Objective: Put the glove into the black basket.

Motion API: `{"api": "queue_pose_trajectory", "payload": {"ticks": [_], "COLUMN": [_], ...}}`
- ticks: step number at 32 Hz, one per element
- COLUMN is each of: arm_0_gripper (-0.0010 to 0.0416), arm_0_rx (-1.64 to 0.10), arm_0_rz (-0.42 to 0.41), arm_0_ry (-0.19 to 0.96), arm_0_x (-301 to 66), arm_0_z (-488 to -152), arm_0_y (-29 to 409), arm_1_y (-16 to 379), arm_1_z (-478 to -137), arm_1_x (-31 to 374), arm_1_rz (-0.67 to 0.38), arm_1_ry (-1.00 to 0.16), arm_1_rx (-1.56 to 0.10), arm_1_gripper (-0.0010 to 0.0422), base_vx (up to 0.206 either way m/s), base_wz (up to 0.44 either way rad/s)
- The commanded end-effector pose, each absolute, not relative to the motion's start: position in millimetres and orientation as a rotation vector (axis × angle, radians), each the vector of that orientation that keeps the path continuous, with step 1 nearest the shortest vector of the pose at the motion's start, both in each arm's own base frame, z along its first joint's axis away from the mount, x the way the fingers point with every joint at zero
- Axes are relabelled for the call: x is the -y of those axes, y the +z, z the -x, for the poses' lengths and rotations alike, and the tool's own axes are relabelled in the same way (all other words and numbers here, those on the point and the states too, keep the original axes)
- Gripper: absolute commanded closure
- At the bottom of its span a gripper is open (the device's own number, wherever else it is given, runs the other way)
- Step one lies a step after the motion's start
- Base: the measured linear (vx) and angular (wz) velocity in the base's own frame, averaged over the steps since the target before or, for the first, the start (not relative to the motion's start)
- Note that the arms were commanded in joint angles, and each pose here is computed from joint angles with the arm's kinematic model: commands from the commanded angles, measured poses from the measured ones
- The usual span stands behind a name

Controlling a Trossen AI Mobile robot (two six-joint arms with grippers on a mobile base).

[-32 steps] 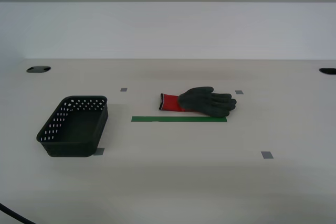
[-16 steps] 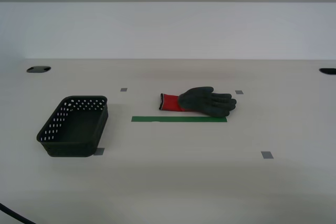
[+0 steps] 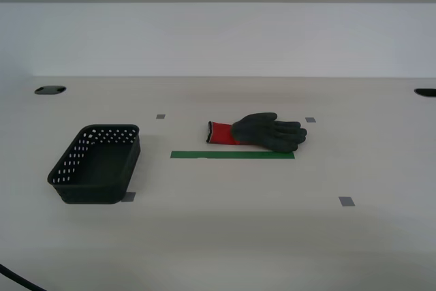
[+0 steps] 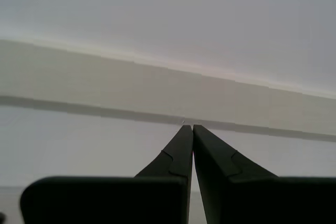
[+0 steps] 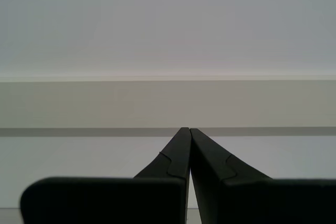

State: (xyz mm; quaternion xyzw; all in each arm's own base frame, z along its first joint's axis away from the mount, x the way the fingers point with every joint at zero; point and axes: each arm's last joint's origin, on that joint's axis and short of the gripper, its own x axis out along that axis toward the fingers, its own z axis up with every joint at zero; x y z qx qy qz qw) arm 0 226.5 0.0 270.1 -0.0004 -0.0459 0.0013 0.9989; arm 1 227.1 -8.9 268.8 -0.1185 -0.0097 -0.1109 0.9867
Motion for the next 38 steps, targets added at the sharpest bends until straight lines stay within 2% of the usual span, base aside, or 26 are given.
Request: {"api": "queue_pose_trajectory", "payload": {"ticks": [1,4,6,13,16,19,21,23,27,32,38], "arm_0_gripper": [0.0405,0.0405,0.0405,0.0405,0.0405,0.0405,0.0405,0.0405,0.0405,0.0405,0.0405], "arm_0_rx": [0.096,0.096,0.096,0.096,0.095,0.096,0.095,0.093,0.064,0.046,0.040], "arm_0_rz": [0.001,0.001,0.001,0.000,0.001,0.001,0.001,0.001,0.001,0.001,0.001], "arm_0_ry": [0.003,0.003,0.003,0.003,0.003,0.003,0.003,0.003,0.005,0.004,0.005], "arm_0_x": [0,0,0,0,0,0,0,0,0,0,0], "arm_0_z": [-227,-227,-227,-227,-227,-227,-227,-227,-227,-227,-227], "arm_0_y": [271,271,271,271,271,271,271,270,268,266,265], "arm_1_y": [266,266,270,282,273,259,242,235,215,188,159], "arm_1_z": [-229,-229,-228,-251,-270,-291,-315,-329,-360,-386,-398], "arm_1_x": [21,36,48,91,109,130,158,171,207,251,286], "arm_1_rz": [0.261,0.165,0.108,0.094,0.073,0.002,-0.081,-0.087,-0.056,-0.104,-0.133], "arm_1_ry": [-0.270,-0.319,-0.375,-0.511,-0.535,-0.576,-0.635,-0.663,-0.799,-0.848,-0.885], "arm_1_rx": [-0.167,-0.337,-0.393,-0.441,-0.559,-0.676,-0.737,-0.755,-0.848,-0.934,-0.981], "arm_1_gripper": [0.0412,0.0412,0.0412,0.0412,0.0412,0.0412,0.0412,0.0412,0.0412,0.0412,0.0412], "base_vx": [0.000,0.000,0.000,0.000,0.000,0.000,0.000,0.000,0.000,0.000,0.000], "base_wz": [0.000,0.000,0.000,0.000,0.000,0.000,0.000,0.000,-0.021,0.000,0.000]}}
